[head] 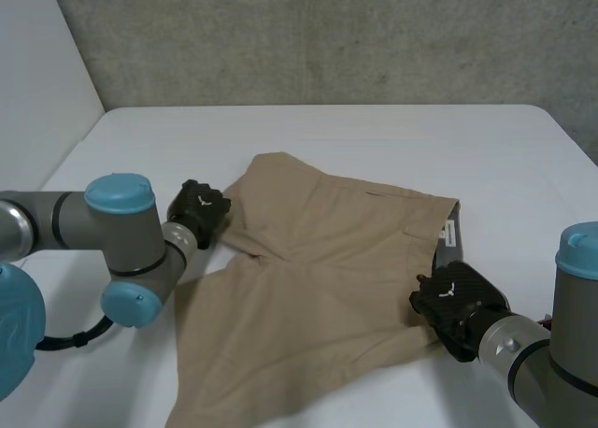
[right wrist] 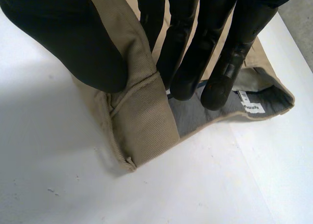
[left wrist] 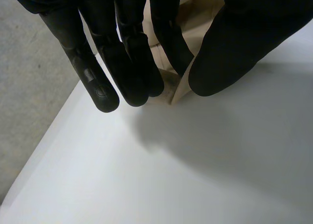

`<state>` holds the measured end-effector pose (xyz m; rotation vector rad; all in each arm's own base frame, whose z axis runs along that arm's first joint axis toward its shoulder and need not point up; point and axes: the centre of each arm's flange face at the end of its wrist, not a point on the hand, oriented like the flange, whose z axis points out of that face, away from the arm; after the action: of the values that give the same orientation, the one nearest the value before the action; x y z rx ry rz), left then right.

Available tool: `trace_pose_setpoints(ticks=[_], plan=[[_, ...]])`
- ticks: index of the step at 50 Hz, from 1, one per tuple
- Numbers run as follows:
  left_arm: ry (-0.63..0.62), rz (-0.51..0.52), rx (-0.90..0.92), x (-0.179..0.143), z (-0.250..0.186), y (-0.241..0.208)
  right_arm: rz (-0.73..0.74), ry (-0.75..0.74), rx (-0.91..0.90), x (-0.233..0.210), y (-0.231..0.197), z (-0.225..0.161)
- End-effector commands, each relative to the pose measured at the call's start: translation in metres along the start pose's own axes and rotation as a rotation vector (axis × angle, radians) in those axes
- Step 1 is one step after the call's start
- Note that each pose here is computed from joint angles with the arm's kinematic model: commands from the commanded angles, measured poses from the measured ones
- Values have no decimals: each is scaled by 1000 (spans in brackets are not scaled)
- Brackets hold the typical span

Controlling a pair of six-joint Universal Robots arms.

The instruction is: Fold the shorts.

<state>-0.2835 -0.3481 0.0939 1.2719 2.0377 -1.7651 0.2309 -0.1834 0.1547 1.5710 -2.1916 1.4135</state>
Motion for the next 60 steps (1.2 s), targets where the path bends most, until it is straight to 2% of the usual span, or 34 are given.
trace_pose_setpoints(ticks=[1, 13, 18, 27, 37, 47, 60], plan=[[-54, 0, -49, -8, -20, -6, 1, 0, -1, 0, 0, 0], [-84, 5, -104, -4, -33, -5, 0, -5, -5, -2, 1, -1], [-85, -1, -53, -13, -36, -19, 1, -4, -6, -1, 2, -1], [10, -25, 70, -15, -33, -33, 1, -5, -5, -2, 2, -1], [-33, -81, 109, -38, -17, -36, 1, 2, 1, -1, 2, 1], [64, -121, 108, -24, -7, -23, 1, 1, 0, -1, 2, 1], [111, -131, 49, -16, -9, -13, 11, 17, -4, 4, 4, 3]])
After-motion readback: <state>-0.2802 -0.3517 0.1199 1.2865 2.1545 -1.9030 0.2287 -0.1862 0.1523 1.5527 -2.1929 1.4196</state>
